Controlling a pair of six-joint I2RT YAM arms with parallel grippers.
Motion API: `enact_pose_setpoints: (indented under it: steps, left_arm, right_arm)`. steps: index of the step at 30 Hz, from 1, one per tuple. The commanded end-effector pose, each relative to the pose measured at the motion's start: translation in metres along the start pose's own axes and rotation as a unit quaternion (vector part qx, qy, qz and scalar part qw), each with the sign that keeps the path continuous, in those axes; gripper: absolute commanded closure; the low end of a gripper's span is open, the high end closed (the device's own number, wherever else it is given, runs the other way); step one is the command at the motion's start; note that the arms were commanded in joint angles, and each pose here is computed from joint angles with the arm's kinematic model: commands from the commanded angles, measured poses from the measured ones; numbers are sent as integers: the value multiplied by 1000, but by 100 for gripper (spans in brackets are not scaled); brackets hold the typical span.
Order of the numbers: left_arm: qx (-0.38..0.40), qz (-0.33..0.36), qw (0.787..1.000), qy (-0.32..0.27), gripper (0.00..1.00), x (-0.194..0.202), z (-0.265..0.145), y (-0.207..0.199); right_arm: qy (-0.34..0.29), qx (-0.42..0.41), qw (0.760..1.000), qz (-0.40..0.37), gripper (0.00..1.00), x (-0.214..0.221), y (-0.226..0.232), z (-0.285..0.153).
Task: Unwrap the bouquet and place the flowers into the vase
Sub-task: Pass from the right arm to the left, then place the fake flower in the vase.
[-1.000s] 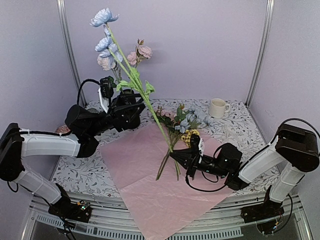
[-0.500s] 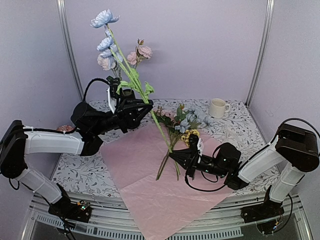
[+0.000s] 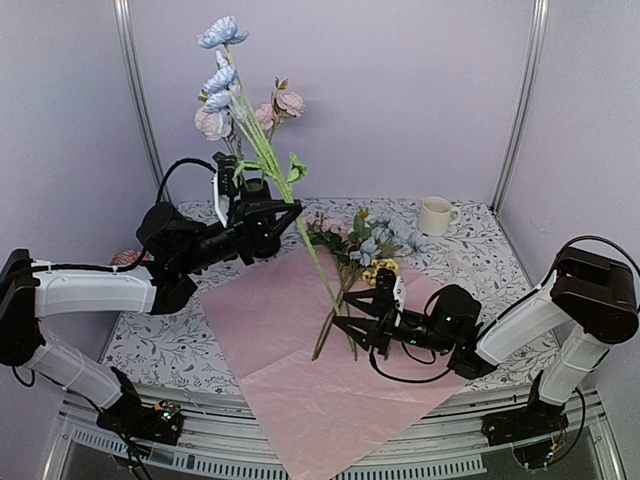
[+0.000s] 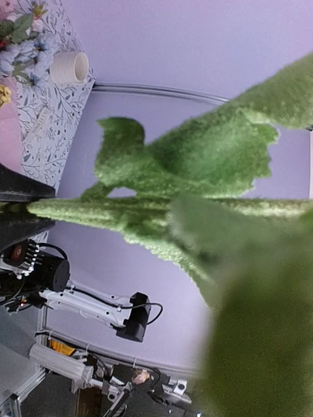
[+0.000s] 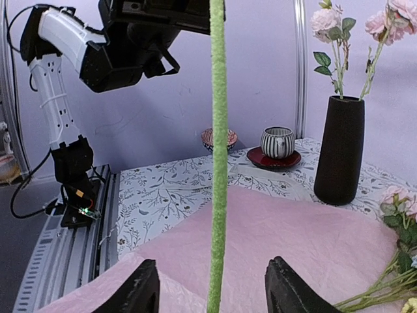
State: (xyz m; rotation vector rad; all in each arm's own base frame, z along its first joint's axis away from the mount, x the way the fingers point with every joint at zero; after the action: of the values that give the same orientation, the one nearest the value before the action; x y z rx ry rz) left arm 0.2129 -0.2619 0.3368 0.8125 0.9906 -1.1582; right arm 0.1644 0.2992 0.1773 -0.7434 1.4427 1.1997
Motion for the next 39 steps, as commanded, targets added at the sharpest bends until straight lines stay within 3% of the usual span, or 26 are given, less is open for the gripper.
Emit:
enact_pose_setpoints:
  steps: [1, 4, 8, 16, 20, 27, 36, 39]
  left_arm:
    - [-67, -1, 997, 26, 100, 2, -14, 6]
    - [-130, -4, 990, 46, 100, 1, -27, 17]
    - [-250, 6, 966, 70, 100, -9, -56, 41]
    - [-410, 145, 900, 39, 100, -99, -94, 78]
    - [-435, 200, 878, 5, 100, -136, -90, 87]
    - [-425, 259, 866, -42, 100, -178, -61, 110]
    - [-460, 324, 826, -22, 100, -186, -47, 139]
    - [-467, 324, 823, -10, 100, -178, -48, 150]
  right_arm:
    - [-10, 8, 1000, -8, 39, -3, 0, 1]
    - [-18, 19, 1000, -16, 29, -6, -1, -3]
    - [-28, 36, 998, -39, 15, -9, -2, -10]
    - [-54, 71, 994, -60, 13, -13, -5, -21]
    - [-55, 74, 994, -63, 13, -14, -5, -21]
    - [-53, 71, 994, -65, 13, -13, -5, -21]
    - [-51, 64, 995, -65, 13, -12, -4, -21]
    - [-51, 63, 995, -65, 13, -12, -4, -20]
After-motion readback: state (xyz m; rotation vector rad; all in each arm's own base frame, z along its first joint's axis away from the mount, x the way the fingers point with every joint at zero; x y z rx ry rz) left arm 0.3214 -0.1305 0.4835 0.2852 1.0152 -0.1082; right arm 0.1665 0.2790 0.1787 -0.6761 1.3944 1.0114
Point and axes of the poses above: each gripper's point midway between its finger pads, its own z axis out along the fingers, its own y axis along the line the jaws close on, x = y × z, the point moved 9 cm from there along -z, back along the fingers, and after that the axes turned 13 degrees about z, right-handed, at the moved point
